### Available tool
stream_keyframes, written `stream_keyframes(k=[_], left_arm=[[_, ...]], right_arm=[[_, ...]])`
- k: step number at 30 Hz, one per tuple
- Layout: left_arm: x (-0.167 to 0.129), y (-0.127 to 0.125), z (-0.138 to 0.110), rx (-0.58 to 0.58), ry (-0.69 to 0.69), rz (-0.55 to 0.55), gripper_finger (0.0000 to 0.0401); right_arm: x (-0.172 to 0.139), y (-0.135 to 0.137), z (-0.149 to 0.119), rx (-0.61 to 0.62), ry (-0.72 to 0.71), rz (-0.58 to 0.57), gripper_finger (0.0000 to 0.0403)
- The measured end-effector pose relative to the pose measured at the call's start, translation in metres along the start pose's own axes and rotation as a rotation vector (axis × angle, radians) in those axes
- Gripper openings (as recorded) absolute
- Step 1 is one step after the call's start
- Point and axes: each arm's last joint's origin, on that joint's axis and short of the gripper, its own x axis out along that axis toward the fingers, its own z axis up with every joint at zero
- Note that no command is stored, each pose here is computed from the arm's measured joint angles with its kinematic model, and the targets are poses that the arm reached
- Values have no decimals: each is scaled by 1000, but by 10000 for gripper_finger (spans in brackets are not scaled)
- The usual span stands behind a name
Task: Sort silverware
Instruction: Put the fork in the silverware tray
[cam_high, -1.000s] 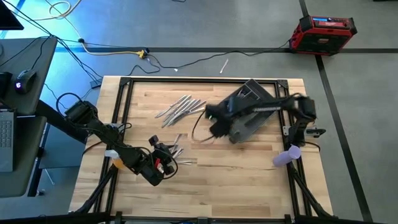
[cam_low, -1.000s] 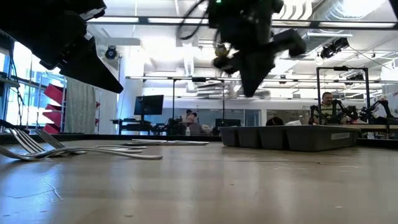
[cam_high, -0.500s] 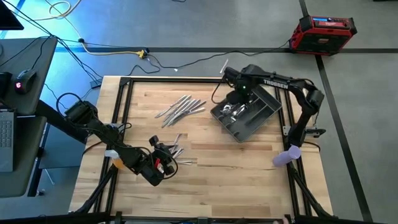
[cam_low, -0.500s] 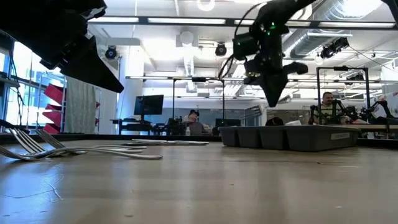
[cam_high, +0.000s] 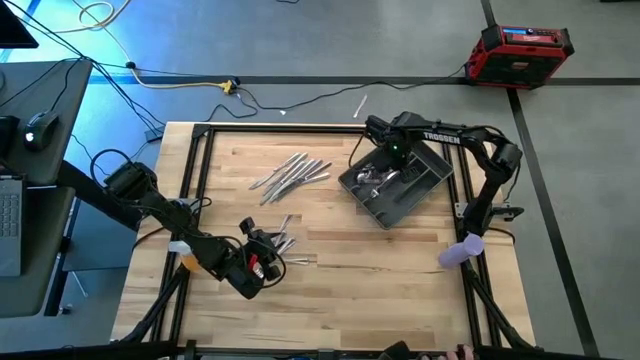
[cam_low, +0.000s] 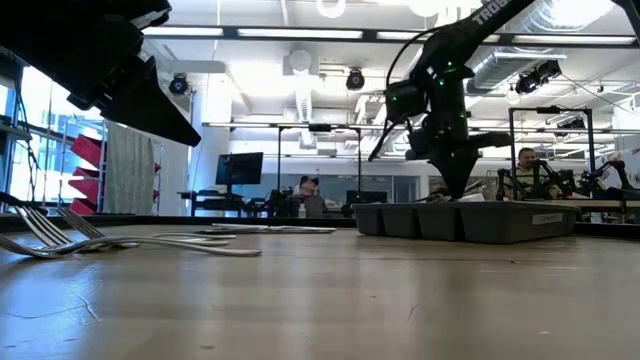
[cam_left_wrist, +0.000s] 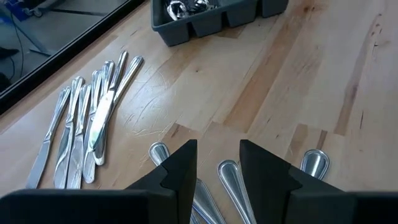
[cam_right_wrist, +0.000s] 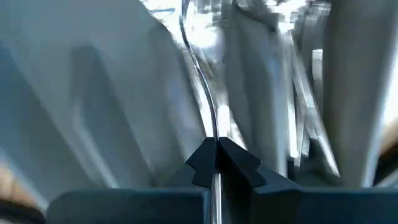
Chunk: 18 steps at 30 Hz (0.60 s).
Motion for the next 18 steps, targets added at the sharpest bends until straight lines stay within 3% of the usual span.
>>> stream_keyframes(k=[6,11,14,18], left_arm=[[0,0,0,0,2,-2,103],[0,0,0,-1,6,-6,104],[0,0,0,-1,8,-8,104],[0,0,0,-1,8,-8,103]], right_arm=[[-9,-5,-2,39,61,-53,77],[-23,-8,0,162,68,-90,128],[-33,-4,10,207,-36,-65,134],[-46,13,46,192,-340,3,123]])
